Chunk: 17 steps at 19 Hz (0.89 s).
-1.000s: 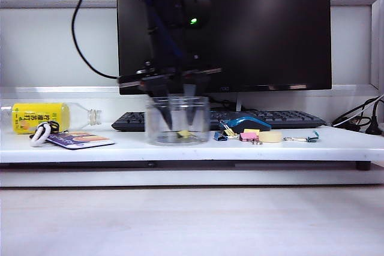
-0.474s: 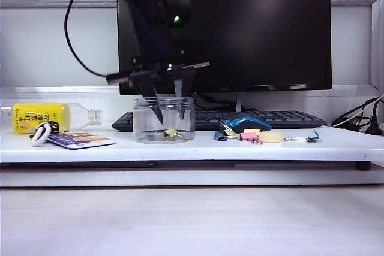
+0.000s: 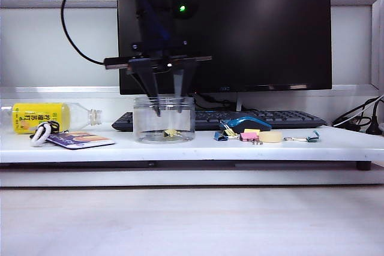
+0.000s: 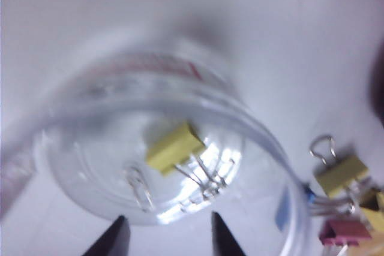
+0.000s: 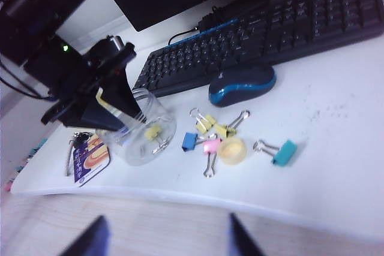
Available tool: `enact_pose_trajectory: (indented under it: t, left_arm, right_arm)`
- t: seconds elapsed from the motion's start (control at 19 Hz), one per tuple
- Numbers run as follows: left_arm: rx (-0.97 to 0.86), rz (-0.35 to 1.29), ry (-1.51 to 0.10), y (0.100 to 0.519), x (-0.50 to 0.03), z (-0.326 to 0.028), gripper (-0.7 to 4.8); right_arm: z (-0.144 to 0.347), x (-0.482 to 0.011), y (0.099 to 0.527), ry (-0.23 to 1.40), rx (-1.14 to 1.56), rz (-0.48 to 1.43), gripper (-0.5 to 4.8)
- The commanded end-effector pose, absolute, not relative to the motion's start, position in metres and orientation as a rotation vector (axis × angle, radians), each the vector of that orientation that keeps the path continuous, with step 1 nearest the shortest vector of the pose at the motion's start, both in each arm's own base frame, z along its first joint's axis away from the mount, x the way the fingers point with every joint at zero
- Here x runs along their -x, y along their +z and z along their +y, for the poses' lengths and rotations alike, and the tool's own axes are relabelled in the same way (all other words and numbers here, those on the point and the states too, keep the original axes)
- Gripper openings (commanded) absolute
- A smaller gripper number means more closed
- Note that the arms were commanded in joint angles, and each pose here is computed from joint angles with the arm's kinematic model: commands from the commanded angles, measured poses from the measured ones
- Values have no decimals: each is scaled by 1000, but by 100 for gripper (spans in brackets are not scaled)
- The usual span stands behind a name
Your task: Take the clips out of the round transparent plastic box and place them on the table.
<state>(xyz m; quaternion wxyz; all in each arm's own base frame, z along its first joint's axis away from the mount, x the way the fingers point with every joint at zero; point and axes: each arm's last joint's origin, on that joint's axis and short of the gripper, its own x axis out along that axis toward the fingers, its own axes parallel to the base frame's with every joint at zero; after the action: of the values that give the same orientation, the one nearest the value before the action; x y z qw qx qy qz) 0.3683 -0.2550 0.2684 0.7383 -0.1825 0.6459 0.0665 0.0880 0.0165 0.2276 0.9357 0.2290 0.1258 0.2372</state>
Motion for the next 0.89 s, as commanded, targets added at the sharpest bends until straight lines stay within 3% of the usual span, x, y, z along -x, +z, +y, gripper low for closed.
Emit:
enact_pose_trajectory:
  t: [0.05,0.37,0.89]
  left_arm:
    - [422,1414,145,272,-366,-256,184]
    - [501,1414,203,272,-367,-256,184]
    - [605,1393,313,264,-371,-259,185]
  right_arm:
    - [18,-101,252,488,-434,287,258]
    - [35,-145,301,565,-373,390,276]
    - [50,-154,304,609,-297,380,276]
